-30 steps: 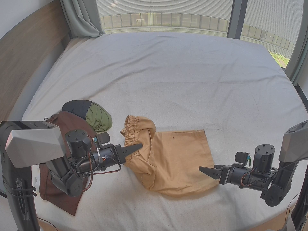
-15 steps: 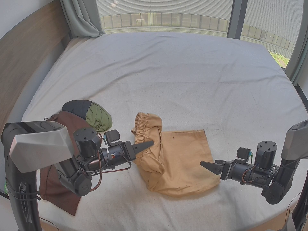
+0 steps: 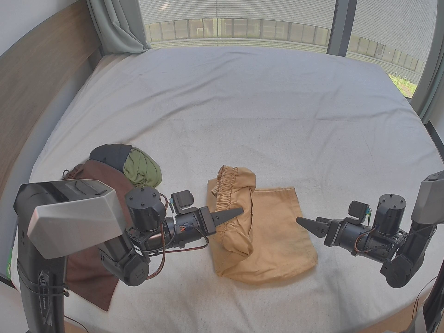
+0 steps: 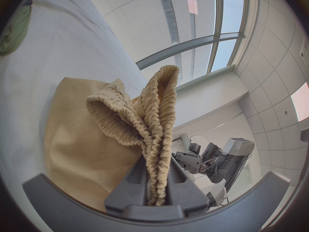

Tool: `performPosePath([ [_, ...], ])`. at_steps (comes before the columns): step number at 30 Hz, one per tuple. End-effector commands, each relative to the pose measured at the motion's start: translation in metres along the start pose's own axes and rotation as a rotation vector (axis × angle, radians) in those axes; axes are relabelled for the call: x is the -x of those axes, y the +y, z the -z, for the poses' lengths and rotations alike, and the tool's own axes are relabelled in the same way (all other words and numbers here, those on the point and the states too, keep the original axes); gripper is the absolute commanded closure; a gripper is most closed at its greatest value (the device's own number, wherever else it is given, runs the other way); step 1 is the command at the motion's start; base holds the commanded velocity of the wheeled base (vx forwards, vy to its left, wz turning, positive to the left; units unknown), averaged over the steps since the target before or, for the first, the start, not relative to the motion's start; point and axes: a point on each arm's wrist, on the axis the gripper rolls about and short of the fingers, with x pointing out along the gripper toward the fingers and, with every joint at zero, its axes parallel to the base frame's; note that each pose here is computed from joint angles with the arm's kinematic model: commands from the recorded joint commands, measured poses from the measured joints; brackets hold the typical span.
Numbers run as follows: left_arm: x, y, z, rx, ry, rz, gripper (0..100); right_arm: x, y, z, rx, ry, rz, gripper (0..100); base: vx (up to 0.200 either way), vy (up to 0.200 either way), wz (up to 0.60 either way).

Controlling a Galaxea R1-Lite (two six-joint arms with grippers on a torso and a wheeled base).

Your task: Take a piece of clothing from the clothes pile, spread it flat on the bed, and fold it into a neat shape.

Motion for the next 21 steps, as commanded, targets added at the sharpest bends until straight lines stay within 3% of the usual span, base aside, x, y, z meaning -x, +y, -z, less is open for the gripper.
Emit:
performPosePath([
  [1,-0.009,0.008,0.01,0.016,0.022,0.0,100,-0.001,0.0,-0.005,0.003,-0.022,-0.003,0,0.0,0.0,0.0],
  [8,-0.019,0.017,0.023,0.029,0.051,0.0,100,-0.002,-0.002,-0.008,0.005,-0.035,-0.001,0,0.0,0.0,0.0],
  [21,-0.029,0.021,0.024,0.019,0.05,0.017,100,-0.002,-0.001,-0.009,0.007,-0.04,-0.003,0,0.0,0.0,0.0],
])
